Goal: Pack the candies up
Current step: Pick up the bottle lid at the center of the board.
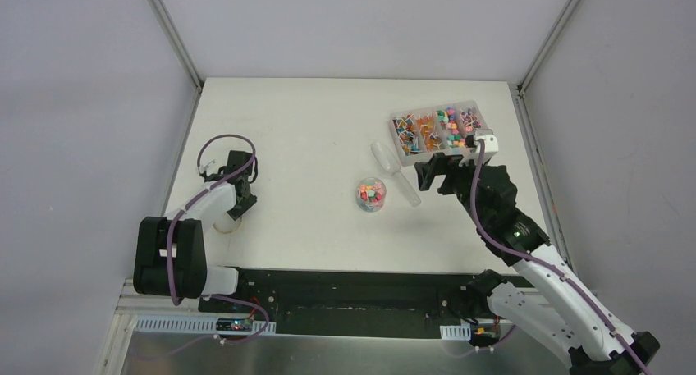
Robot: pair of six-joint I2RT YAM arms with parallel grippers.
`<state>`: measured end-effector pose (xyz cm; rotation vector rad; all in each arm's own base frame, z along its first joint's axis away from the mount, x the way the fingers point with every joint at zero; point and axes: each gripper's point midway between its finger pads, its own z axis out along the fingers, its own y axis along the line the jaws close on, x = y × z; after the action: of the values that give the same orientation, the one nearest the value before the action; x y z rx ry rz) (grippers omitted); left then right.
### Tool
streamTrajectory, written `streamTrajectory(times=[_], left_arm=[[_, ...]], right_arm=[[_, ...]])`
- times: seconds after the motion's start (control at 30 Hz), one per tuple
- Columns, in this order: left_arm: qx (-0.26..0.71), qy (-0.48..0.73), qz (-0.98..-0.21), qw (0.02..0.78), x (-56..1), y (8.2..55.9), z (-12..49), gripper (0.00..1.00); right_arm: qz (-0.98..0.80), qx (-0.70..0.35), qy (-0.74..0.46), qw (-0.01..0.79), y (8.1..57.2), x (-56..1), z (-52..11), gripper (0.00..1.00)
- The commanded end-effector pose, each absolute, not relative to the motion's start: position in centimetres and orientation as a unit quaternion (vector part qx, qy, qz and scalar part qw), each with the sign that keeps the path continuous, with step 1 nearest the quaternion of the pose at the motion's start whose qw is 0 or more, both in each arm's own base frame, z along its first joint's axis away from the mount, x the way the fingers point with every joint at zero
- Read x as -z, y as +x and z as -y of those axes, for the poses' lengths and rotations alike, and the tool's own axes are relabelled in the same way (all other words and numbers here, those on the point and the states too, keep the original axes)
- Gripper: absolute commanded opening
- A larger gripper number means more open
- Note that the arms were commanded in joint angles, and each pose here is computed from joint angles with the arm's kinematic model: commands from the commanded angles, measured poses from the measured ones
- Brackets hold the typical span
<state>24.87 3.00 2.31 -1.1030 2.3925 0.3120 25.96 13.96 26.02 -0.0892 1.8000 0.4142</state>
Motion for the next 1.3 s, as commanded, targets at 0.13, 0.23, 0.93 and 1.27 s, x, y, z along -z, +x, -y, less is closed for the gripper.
streamTrajectory(times=[0.13,0.23,0.93,1.27], left_arm=[[-0.125,-0.413,-0.865,0.256,-2.5,25.2,-3.8,0.18],[-0.124,-0.413,-0.865,0.257,-2.5,25.2,-3.7,0.1],[0.042,-0.354,-0.867,0.349,-10.9,29.1,0.6,0.0],[0.285,-0.232,-0.79,0.491,-23.5,30.0,7.3,0.0]], right_arm=[[-0.768,-0.186,-0.021,0.613,25.9,-27.2,-13.6,1.0],[-0.77,-0.189,-0.025,0.609,25.8,-26.8,-13.8,1.0],[-0.783,-0.24,-0.056,0.571,25.5,-25.3,-16.6,1.0],[-0.738,-0.402,-0.057,0.539,24.4,-27.6,-22.0,1.0]])
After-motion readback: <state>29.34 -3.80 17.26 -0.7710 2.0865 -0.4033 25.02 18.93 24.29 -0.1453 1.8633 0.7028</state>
